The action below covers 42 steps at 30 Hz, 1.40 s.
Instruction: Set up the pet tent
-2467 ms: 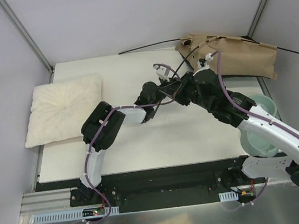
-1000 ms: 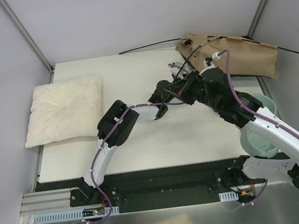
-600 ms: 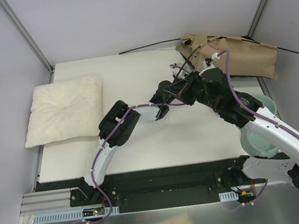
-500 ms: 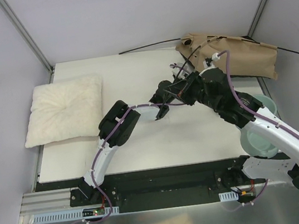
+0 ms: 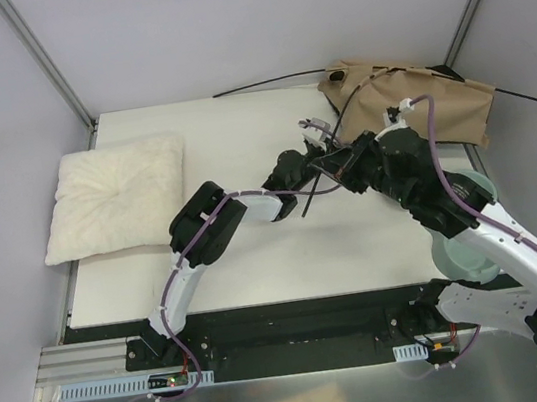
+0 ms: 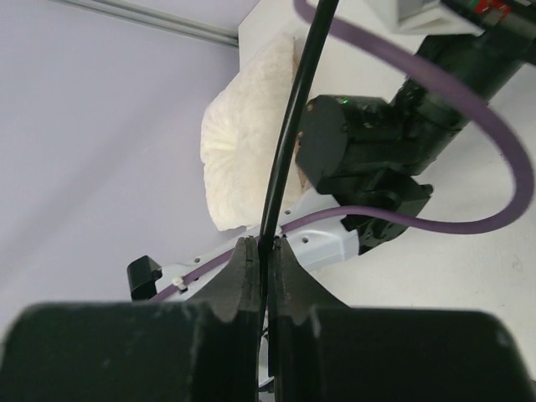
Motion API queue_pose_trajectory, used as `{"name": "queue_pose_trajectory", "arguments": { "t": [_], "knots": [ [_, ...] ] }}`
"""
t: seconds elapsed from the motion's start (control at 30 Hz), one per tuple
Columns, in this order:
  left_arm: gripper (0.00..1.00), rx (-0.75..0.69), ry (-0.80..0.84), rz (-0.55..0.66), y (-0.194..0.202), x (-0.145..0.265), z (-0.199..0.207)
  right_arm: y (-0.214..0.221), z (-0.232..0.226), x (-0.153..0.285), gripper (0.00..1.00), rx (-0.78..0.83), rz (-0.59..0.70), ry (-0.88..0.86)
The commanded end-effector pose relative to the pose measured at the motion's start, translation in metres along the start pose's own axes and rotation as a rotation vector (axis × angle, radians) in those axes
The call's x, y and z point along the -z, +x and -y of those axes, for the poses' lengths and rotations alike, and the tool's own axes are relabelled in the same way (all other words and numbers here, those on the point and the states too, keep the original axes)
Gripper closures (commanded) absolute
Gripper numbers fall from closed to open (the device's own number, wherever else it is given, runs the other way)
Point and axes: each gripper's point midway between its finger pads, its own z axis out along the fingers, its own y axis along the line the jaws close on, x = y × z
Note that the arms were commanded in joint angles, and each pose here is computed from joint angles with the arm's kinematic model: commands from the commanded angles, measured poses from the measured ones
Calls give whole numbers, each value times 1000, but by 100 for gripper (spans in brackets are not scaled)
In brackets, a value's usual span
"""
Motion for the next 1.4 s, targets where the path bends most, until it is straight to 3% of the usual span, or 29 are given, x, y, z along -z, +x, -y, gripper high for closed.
{"name": "queue_pose_trajectory", "arguments": {
  "t": [0.0,0.53,1.1,1.37],
  "knots": [
    [100,-14,71,105,-53,9,26,-59,0,16,100,85,252,27],
    [100,31,151,77,-60,28,35,-102,34,20,100,244,488,173],
    [100,35,212,69,-81,27,46,-87,88,-25,100,221,517,294],
    [100,46,195,82,-93,26,38,-75,126,-26,100,186,521,314]
  ]
}}
